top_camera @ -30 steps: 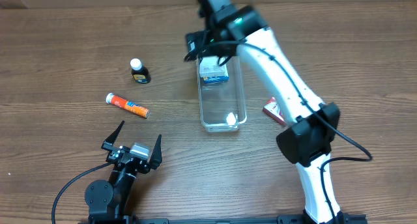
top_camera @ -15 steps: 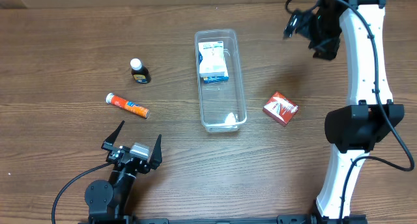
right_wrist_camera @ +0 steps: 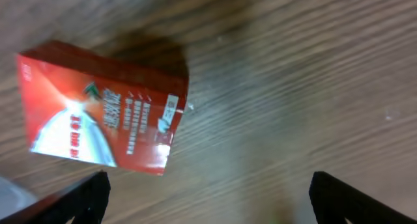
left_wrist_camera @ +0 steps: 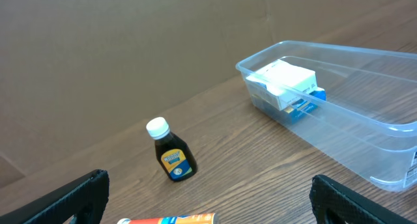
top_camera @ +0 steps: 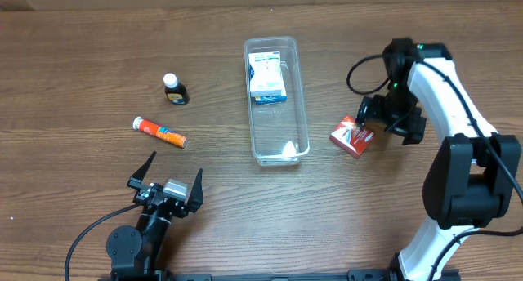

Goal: Pack container
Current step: 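Grasp the red-white box with the right gripper, then carry the red box over the container and lower it on top, then open right gripper and lift it away from the container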

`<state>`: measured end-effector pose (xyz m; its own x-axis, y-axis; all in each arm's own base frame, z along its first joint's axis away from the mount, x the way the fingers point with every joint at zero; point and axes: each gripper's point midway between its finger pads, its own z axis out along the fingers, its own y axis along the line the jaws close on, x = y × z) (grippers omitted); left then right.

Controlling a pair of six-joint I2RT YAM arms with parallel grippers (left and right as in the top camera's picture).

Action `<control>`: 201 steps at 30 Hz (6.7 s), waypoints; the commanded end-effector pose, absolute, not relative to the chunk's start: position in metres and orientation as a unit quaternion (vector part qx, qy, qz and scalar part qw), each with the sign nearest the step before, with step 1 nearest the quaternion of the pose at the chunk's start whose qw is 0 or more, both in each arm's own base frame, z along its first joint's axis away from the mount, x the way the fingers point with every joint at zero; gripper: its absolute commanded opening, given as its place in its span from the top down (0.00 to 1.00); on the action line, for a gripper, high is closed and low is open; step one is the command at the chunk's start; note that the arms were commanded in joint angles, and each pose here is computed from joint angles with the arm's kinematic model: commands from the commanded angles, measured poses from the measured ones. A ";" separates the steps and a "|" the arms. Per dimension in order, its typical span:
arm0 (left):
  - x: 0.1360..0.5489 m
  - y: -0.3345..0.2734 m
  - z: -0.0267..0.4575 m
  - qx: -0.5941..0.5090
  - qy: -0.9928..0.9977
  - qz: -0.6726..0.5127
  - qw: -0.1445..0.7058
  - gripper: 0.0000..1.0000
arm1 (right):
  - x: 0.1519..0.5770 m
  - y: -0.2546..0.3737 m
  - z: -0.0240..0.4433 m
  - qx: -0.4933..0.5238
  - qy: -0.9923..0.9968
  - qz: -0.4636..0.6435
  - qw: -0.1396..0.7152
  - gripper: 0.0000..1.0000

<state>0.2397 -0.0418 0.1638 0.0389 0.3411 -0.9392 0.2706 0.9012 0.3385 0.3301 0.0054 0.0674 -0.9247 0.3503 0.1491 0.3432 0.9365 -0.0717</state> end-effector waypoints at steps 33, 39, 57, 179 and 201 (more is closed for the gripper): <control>0.240 -0.039 0.163 0.212 0.695 0.025 0.687 0.00 | 0.371 0.057 0.004 0.097 -0.994 -0.052 -0.014 0.02; 0.240 -0.039 0.163 0.212 0.695 0.025 0.687 0.00 | 0.358 0.055 0.004 0.043 -0.998 -0.050 0.015 0.00; 0.240 -0.039 0.163 0.212 0.695 0.025 0.687 0.00 | 0.375 0.040 0.004 -0.025 -1.000 -0.006 -0.018 0.34; 0.240 -0.039 0.163 0.212 0.695 0.025 0.687 0.00 | 0.528 0.255 0.130 0.081 -0.959 -0.084 -0.259 0.24; 0.240 -0.039 0.163 0.212 0.695 0.025 0.687 0.00 | 0.520 0.243 0.115 0.095 -0.965 -0.106 -0.220 0.27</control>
<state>0.2397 -0.0418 0.1638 0.0392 0.3411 -0.9392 0.2704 0.9012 0.3386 0.5256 0.2326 0.1239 -0.8797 -0.1106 -0.4624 -0.2046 0.9660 0.1582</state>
